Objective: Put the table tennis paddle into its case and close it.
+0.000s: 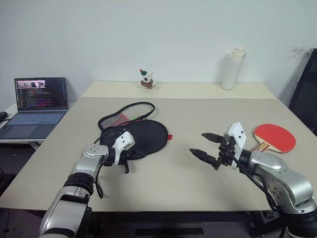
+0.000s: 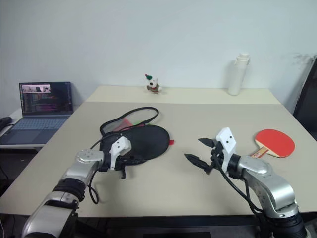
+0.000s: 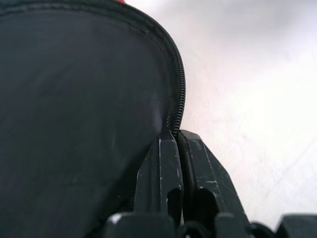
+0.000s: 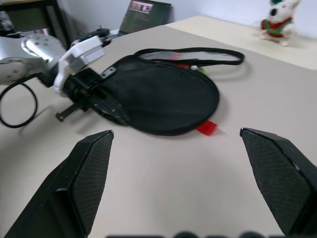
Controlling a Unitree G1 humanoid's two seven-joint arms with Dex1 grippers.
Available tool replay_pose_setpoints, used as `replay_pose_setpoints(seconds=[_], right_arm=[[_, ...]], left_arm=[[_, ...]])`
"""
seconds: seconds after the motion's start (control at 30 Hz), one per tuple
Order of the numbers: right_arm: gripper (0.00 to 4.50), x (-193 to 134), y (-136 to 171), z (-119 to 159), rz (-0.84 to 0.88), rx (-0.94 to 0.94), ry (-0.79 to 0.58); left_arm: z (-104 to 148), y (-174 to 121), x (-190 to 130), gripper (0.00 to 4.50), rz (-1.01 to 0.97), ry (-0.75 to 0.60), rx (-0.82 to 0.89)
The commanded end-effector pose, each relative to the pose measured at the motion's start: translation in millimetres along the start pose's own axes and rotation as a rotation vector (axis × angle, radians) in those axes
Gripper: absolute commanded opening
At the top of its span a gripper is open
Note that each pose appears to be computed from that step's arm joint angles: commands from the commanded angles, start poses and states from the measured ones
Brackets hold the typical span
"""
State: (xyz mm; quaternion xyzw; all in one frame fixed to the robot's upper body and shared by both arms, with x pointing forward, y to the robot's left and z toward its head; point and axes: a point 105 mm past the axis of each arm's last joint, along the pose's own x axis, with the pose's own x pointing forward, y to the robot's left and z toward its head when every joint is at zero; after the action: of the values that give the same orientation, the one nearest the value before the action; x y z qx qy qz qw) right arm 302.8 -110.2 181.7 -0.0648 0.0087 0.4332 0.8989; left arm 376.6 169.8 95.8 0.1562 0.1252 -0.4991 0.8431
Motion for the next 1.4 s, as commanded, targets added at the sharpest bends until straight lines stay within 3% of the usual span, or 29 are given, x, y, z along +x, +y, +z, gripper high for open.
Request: replay_pose_setpoints(seconds=[0.03, 0.23, 0.47, 0.57, 0.73, 0.83, 1.0, 1.17, 1.3, 1.4], right_arm=[[4.50, -9.8, -8.5, 11.2, -0.049, -0.041, -0.034], [4.50, -15.4, -14.6, 9.4, -0.074, -0.040, -0.026], [4.50, -14.8, -13.3, 8.7, -0.070, -0.039, -0.025], [4.50, -14.9, -14.9, 7.5, -0.085, -0.036, -0.025], [4.50, -15.6, -17.0, 3.8, -0.095, -0.014, -0.013], [4.50, -14.9, -18.4, 0.4, -0.098, 0.003, 0.002], [4.50, -7.8, -18.0, -13.8, -0.105, 0.115, 0.063], [4.50, 20.4, -16.8, -27.9, -0.150, 0.281, 0.102], [4.50, 35.1, -23.1, -36.0, -0.207, 0.320, 0.125], [4.50, 45.1, -37.7, -57.8, -0.334, 0.383, 0.203]], left_arm=[[36.5, -13.8, 17.4, 0.04, 0.004, -0.147, -0.016], [79.6, -51.4, 58.6, 0.04, -0.029, -0.308, -0.158], [90.7, -56.4, 92.9, 0.04, 0.022, -0.293, -0.208], [91.4, -54.7, 96.7, 0.66, 0.030, -0.290, -0.227], [93.5, -53.5, 92.6, 2.37, 0.050, -0.302, -0.200], [92.1, -62.0, 76.1, 3.39, -0.030, -0.315, -0.196], [85.4, -64.8, 30.5, 3.39, -0.104, -0.312, -0.151], [63.9, -32.1, -18.1, 3.39, 0.049, -0.261, -0.117], [58.5, -26.8, -36.9, 3.39, 0.080, -0.242, -0.105], [47.9, -15.4, -59.8, 3.39, 0.172, -0.214, -0.088]])
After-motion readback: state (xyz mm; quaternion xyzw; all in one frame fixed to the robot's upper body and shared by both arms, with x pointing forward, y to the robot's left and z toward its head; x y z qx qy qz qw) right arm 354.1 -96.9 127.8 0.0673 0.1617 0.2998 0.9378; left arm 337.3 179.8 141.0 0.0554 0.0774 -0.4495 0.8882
